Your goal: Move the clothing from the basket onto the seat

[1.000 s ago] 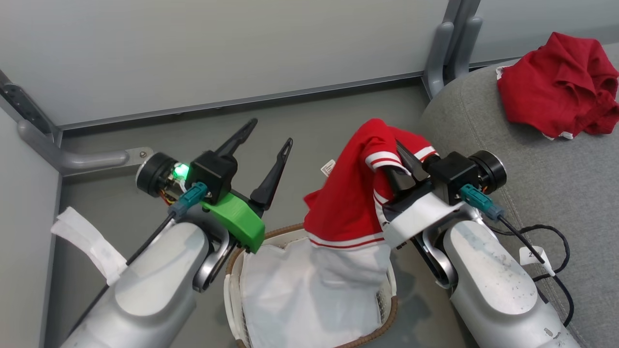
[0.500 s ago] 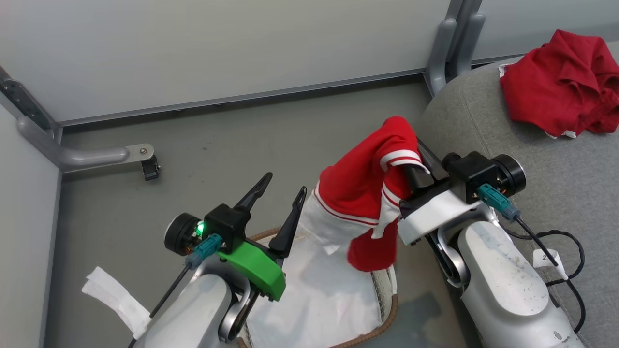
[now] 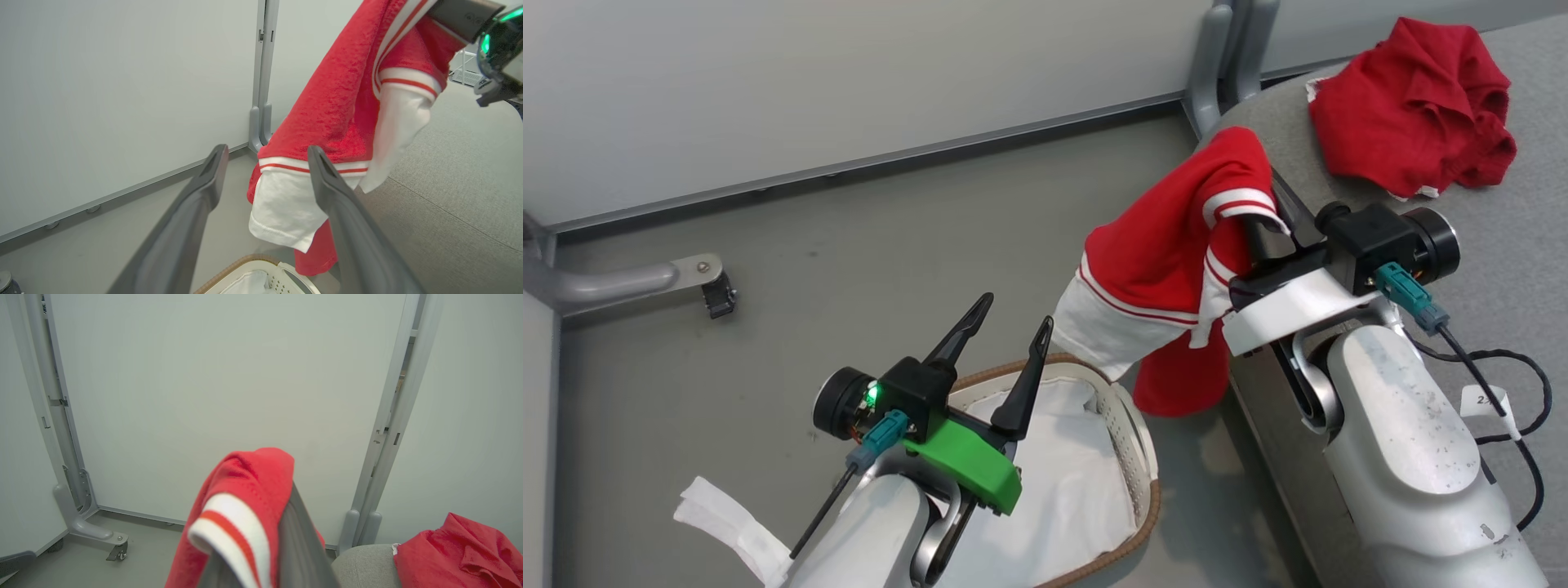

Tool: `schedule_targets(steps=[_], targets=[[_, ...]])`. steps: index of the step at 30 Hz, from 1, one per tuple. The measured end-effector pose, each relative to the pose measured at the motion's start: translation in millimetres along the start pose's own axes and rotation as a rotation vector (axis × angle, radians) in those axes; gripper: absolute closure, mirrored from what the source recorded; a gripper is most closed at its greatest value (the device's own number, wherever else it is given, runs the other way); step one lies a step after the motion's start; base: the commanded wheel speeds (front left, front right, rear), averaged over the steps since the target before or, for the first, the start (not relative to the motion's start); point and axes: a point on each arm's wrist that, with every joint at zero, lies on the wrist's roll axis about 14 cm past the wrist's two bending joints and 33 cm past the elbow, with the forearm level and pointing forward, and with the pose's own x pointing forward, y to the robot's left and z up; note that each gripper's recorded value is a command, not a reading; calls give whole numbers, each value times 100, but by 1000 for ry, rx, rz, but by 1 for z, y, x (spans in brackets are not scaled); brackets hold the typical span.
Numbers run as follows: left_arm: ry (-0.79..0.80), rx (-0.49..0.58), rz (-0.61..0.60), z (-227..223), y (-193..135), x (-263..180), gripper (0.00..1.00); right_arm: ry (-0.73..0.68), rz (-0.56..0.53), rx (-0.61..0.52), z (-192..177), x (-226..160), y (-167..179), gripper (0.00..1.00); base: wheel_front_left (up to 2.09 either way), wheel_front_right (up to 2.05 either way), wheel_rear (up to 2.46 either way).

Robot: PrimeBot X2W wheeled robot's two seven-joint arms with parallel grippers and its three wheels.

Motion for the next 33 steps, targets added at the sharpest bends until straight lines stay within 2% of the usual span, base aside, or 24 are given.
schedule_targets(steps=[13, 20, 23, 25, 29, 33], targets=[[54, -24, -218, -31, -54, 40, 0, 44, -253, -119, 4, -46, -94, 100, 0, 0, 0], [83, -49, -323, -48, -82, 55, 0, 98, -352, -152, -2, -78, -125, 100, 0, 0, 0], [97, -63, -353, -55, -90, 57, 0, 118, -378, -159, -7, -85, -133, 100, 0, 0, 0], [102, -69, -367, -59, -92, 59, 0, 104, -417, -92, -9, -88, -140, 100, 0, 0, 0], [107, -72, -356, -61, -87, 58, 0, 105, -401, -95, -14, -79, -138, 100, 0, 0, 0], [106, -78, -326, -61, -76, 55, 0, 39, -374, -108, 2, -48, -141, 100, 0, 0, 0]])
